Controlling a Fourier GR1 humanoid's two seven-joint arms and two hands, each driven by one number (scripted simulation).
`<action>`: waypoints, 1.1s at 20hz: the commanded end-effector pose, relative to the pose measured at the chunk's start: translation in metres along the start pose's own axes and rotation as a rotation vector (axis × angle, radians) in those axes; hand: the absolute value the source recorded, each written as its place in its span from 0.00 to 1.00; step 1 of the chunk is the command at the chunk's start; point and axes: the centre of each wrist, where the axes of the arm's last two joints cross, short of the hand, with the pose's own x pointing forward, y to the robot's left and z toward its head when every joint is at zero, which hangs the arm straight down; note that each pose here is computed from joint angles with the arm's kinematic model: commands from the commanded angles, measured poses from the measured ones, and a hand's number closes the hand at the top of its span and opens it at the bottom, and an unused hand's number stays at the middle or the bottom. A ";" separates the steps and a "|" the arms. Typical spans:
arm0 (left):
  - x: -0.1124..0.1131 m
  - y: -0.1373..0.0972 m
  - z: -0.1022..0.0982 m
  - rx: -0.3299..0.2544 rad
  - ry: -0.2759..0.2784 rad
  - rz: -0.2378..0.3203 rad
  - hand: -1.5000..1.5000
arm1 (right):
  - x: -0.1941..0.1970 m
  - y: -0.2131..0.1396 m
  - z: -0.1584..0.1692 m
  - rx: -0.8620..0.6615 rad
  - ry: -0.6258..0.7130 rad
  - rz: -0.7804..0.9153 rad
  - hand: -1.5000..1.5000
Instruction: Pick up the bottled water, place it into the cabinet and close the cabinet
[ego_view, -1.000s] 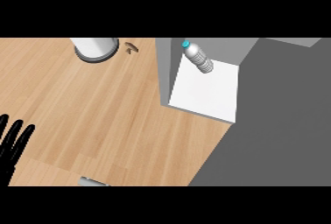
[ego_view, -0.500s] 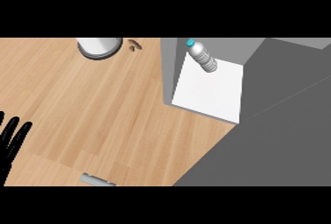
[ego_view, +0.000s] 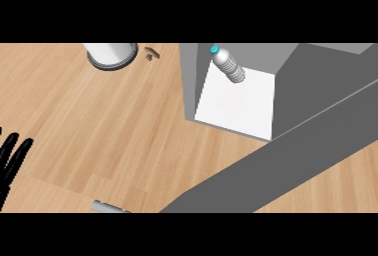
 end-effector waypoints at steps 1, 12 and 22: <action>0.000 0.004 -0.001 0.018 -0.007 -0.001 0.00 | -0.003 -0.018 -0.028 -0.058 0.090 0.038 1.00; 0.001 0.013 0.005 0.038 0.005 -0.004 0.00 | -0.007 -0.065 -0.120 -0.138 0.232 -0.014 1.00; 0.005 0.020 0.011 0.069 -0.012 -0.003 0.00 | 0.005 -0.137 -0.176 -0.508 0.261 -0.017 1.00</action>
